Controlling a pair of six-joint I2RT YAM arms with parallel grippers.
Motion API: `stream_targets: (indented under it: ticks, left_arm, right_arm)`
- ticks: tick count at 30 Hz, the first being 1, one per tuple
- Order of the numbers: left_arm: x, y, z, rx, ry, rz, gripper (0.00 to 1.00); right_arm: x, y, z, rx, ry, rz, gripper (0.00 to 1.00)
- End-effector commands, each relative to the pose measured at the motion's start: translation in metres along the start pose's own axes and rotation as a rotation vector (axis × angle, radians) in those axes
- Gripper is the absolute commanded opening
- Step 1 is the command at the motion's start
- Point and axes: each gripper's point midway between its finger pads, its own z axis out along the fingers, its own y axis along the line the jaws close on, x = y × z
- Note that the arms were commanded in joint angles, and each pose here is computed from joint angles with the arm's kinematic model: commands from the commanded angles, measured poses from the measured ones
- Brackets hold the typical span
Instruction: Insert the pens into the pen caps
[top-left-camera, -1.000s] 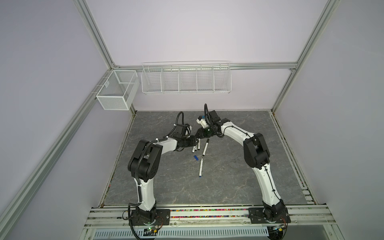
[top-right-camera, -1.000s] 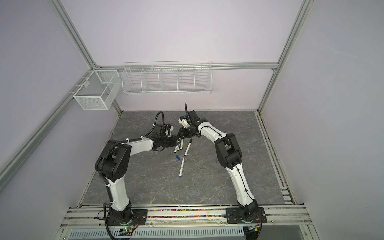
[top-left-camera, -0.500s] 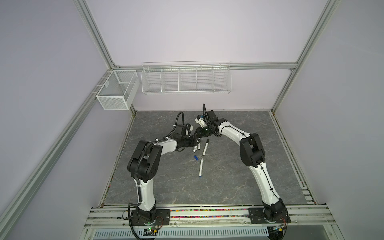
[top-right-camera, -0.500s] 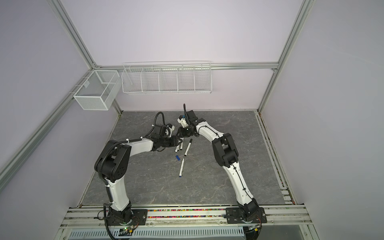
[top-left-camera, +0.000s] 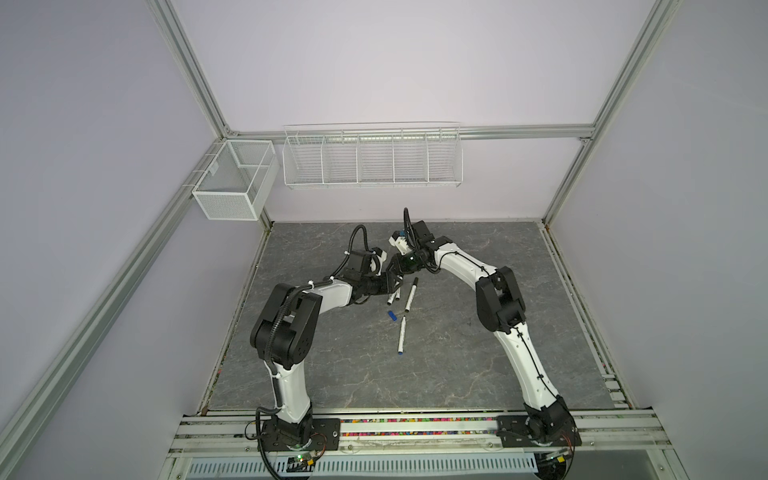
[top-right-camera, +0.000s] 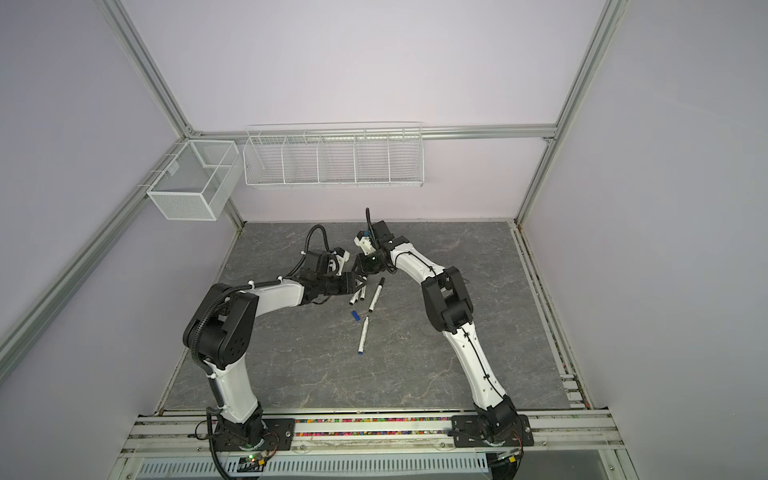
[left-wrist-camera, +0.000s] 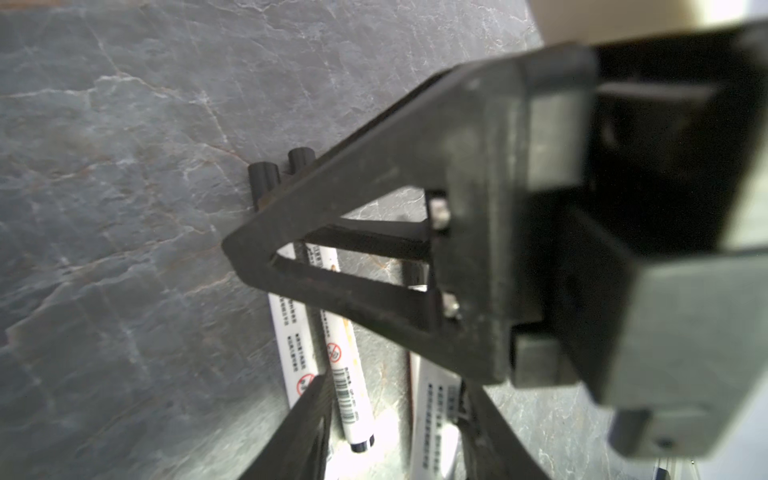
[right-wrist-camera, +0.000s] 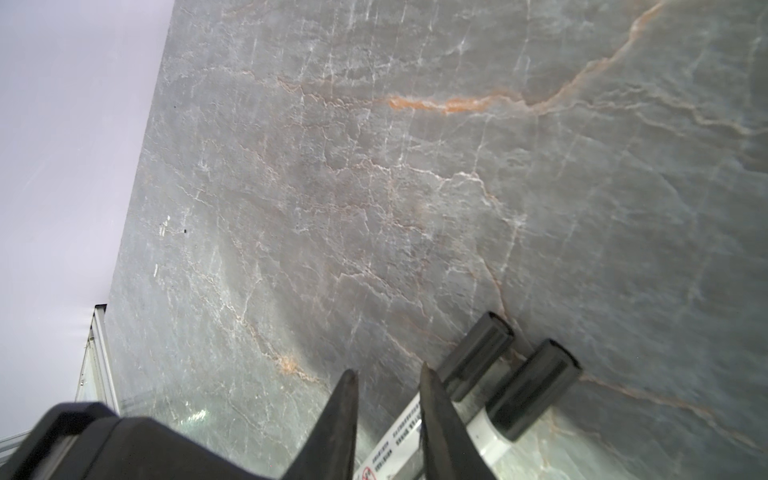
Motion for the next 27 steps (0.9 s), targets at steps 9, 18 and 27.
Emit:
stream_targets:
  ticks: [9, 18, 27]
  left_arm:
    - [-0.011, -0.002, -0.016, 0.002, -0.052, 0.009, 0.45]
    - [-0.010, 0.005, -0.013, -0.029, -0.056, -0.005, 0.44]
    - [-0.007, 0.009, -0.018, -0.050, -0.074, -0.010, 0.44]
  right_arm:
    - [-0.014, -0.017, -0.031, 0.034, -0.059, 0.022, 0.30]
    - [-0.019, -0.012, -0.056, 0.026, -0.105, 0.016, 0.32]
    - [-0.013, -0.001, -0.083, 0.029, -0.132, -0.007, 0.34]
